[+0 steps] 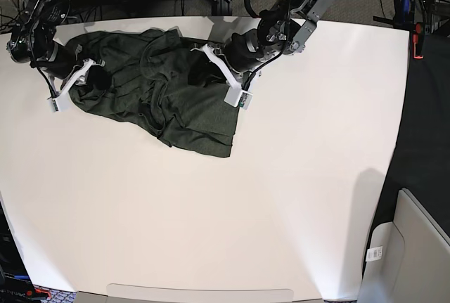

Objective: Fold the T-shirt properly

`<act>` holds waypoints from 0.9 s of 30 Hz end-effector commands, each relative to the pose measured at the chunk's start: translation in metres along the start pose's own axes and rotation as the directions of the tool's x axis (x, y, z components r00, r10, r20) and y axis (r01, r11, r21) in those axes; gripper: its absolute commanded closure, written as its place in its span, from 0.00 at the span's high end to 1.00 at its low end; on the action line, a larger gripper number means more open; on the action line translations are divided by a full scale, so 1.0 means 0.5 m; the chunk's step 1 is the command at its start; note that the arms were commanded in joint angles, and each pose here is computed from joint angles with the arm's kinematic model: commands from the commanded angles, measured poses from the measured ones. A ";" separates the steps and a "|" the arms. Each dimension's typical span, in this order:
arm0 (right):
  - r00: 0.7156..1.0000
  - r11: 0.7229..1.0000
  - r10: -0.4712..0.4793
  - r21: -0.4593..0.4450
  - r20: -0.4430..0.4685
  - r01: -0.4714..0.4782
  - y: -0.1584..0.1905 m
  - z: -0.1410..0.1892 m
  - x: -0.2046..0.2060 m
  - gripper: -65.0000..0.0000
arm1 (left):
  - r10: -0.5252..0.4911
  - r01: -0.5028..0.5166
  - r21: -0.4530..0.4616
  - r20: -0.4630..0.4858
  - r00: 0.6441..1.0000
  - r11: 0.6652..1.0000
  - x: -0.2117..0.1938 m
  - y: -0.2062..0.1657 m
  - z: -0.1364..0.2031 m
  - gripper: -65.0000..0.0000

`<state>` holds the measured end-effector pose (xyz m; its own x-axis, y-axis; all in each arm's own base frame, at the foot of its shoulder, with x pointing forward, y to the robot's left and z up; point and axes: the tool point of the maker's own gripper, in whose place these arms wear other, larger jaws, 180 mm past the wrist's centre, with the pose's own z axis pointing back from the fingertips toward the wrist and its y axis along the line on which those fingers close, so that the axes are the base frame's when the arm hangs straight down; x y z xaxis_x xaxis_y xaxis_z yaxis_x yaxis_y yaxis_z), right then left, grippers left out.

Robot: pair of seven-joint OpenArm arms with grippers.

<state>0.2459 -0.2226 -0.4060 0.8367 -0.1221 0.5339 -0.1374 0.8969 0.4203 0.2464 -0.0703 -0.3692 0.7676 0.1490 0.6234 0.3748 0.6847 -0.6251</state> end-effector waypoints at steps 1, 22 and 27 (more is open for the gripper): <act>0.985 0.998 -0.006 -0.058 -0.172 -0.004 -0.021 0.000 -0.069 0.12 | -0.006 0.007 -0.026 0.036 0.999 1.000 0.023 -0.014 0.001 0.09; 0.977 0.979 0.002 0.201 0.213 -0.045 0.098 0.044 0.130 0.07 | 0.009 -0.013 0.049 0.070 0.997 0.999 0.048 0.050 0.021 0.09; 0.972 0.965 0.025 0.247 0.235 -0.085 0.130 0.049 0.144 0.07 | 0.018 -0.025 0.078 0.095 0.995 0.997 0.067 0.074 0.033 0.09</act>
<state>0.2769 -0.1829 -0.3377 0.7217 -0.1964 0.6638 -0.2990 0.7764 0.5548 0.2704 -0.0259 -0.3764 0.7469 0.2125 0.6301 0.2903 0.7483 -0.5965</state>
